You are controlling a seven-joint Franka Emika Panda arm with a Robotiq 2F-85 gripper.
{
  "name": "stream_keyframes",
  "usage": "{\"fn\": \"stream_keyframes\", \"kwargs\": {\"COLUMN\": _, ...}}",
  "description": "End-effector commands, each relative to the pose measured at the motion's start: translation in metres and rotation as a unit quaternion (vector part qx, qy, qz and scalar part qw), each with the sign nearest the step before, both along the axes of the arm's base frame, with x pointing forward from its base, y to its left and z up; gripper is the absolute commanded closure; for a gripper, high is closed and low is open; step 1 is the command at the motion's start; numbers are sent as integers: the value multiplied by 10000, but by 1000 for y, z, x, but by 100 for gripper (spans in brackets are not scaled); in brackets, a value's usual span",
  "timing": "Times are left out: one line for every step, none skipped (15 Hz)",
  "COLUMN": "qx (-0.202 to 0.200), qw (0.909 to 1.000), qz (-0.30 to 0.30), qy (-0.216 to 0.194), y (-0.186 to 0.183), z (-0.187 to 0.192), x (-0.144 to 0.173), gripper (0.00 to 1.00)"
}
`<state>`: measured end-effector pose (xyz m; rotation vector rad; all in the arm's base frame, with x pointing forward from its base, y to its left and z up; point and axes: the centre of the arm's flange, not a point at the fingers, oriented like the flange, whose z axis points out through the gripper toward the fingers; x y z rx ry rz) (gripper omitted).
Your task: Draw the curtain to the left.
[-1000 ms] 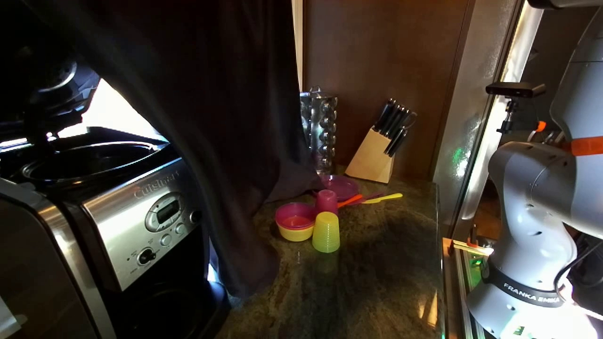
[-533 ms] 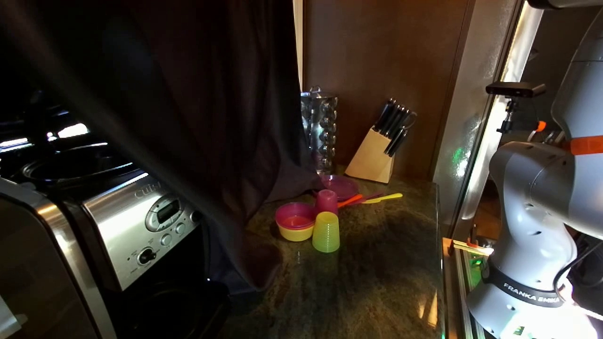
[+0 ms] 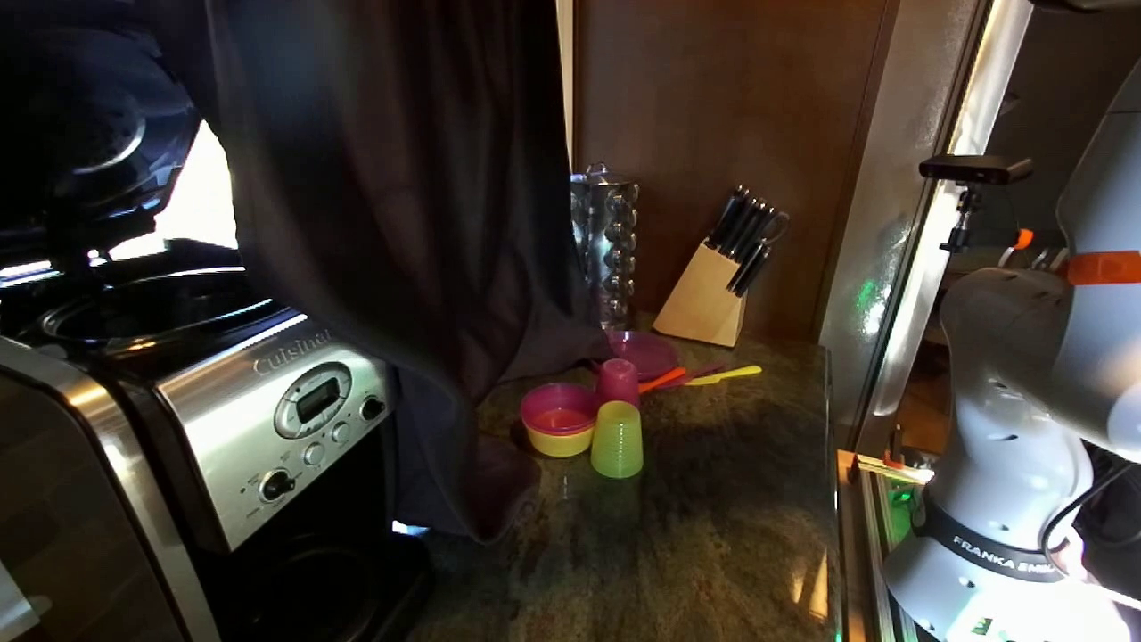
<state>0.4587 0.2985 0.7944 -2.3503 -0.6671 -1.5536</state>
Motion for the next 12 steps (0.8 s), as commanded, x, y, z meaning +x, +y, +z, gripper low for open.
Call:
{"fn": "stream_keyframes", "kwargs": {"qx": -604, "qw": 9963, "qz": -571, "qy": 194, "y": -16, "z": 2, "x": -13, "gripper": 100}}
{"fn": "stream_keyframes", "kwargs": {"qx": -737, "qw": 9946, "qz": -713, "qy": 177, "y": -21, "z": 3, "x": -12, "gripper": 100}}
{"fn": "stream_keyframes", "kwargs": {"qx": -837, "qw": 9929, "qz": -838, "qy": 128, "y": -27, "z": 5, "x": -9, "gripper": 100}}
{"fn": "stream_keyframes", "kwargs": {"qx": -956, "qw": 9908, "qz": -952, "qy": 37, "y": -31, "z": 5, "x": -6, "gripper": 100}}
{"fn": "stream_keyframes", "kwargs": {"qx": -1018, "qw": 9888, "qz": -1086, "qy": -95, "y": -34, "z": 3, "x": -2, "gripper": 100}}
{"fn": "stream_keyframes", "kwargs": {"qx": -1057, "qw": 9873, "qz": -1145, "qy": -293, "y": -36, "z": 0, "x": 6, "gripper": 100}}
{"fn": "stream_keyframes", "kwargs": {"qx": -1108, "qw": 9857, "qz": -1216, "qy": -353, "y": -38, "z": -4, "x": 11, "gripper": 100}}
{"fn": "stream_keyframes", "kwargs": {"qx": -1145, "qw": 9845, "qz": -1228, "qy": -500, "y": -39, "z": -10, "x": 21, "gripper": 100}}
{"fn": "stream_keyframes", "kwargs": {"qx": -1305, "qw": 9814, "qz": -1218, "qy": -703, "y": -42, "z": -14, "x": 29, "gripper": 100}}
{"fn": "stream_keyframes", "kwargs": {"qx": -1387, "qw": 9789, "qz": -1239, "qy": -845, "y": -43, "z": -17, "x": 38, "gripper": 100}}
{"fn": "stream_keyframes", "kwargs": {"qx": -1453, "qw": 9756, "qz": -1293, "qy": -1016, "y": -45, "z": -20, "x": 45, "gripper": 100}}
{"fn": "stream_keyframes", "kwargs": {"qx": -1590, "qw": 9718, "qz": -1253, "qy": -1209, "y": -48, "z": -22, "x": 54, "gripper": 100}}
